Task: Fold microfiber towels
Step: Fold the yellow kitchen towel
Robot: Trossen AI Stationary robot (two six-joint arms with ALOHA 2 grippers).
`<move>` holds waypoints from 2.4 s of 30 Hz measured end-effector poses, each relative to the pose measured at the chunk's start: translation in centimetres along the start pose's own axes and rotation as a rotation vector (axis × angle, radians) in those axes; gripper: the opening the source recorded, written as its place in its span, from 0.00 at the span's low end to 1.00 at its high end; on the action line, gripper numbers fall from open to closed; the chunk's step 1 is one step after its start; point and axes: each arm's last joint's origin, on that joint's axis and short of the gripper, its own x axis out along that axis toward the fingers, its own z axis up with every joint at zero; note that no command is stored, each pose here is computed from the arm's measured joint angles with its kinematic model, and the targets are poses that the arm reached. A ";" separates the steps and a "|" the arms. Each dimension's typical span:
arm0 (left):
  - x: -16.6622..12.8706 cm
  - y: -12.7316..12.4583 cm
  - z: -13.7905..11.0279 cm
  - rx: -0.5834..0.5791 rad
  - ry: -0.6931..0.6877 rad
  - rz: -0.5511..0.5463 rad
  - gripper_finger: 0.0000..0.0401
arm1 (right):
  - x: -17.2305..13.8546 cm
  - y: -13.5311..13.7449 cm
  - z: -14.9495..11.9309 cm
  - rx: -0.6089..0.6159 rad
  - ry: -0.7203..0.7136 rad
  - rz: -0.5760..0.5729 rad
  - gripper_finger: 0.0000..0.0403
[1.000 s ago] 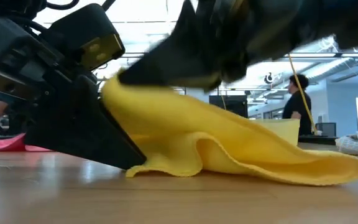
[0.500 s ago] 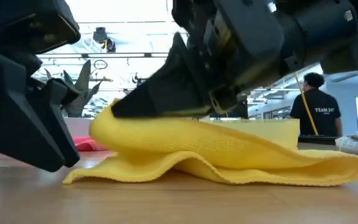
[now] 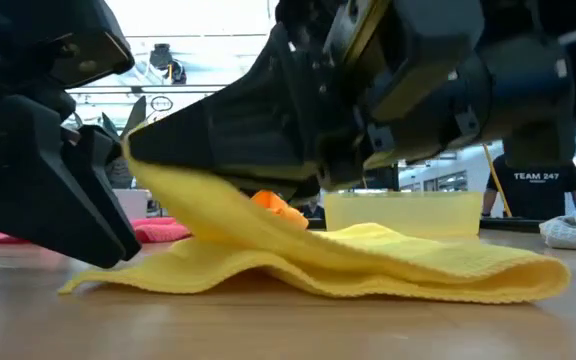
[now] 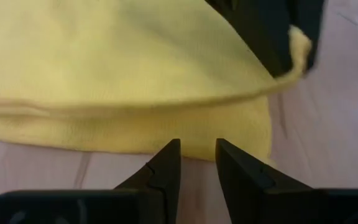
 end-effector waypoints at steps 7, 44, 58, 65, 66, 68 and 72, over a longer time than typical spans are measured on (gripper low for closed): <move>-0.2 -0.2 -0.3 0.011 0.015 -0.004 0.26 | 0.8 -0.3 -0.2 -0.014 -0.004 -0.009 0.16; -0.7 -0.2 -0.3 -0.034 -0.129 -0.084 0.26 | -7.0 -1.2 3.8 -0.131 0.814 -0.366 0.18; 0.6 -0.4 1.0 0.190 -0.208 -0.065 0.26 | -10.4 0.7 4.2 -0.151 0.428 -0.256 0.15; 1.9 -2.7 3.5 0.567 -0.214 -0.146 0.26 | -13.6 -0.5 4.3 -0.067 0.395 -0.264 0.15; 2.3 -2.9 3.8 0.615 -0.220 -0.145 0.26 | -14.1 -0.6 4.5 -0.051 0.380 -0.259 0.15; 3.1 -3.3 4.4 0.705 -0.227 -0.133 0.26 | -15.1 -0.7 5.0 -0.022 0.337 -0.246 0.15; 4.5 -3.7 5.9 0.830 -0.227 -0.142 0.26 | -16.8 -0.8 5.1 0.005 0.216 -0.218 0.15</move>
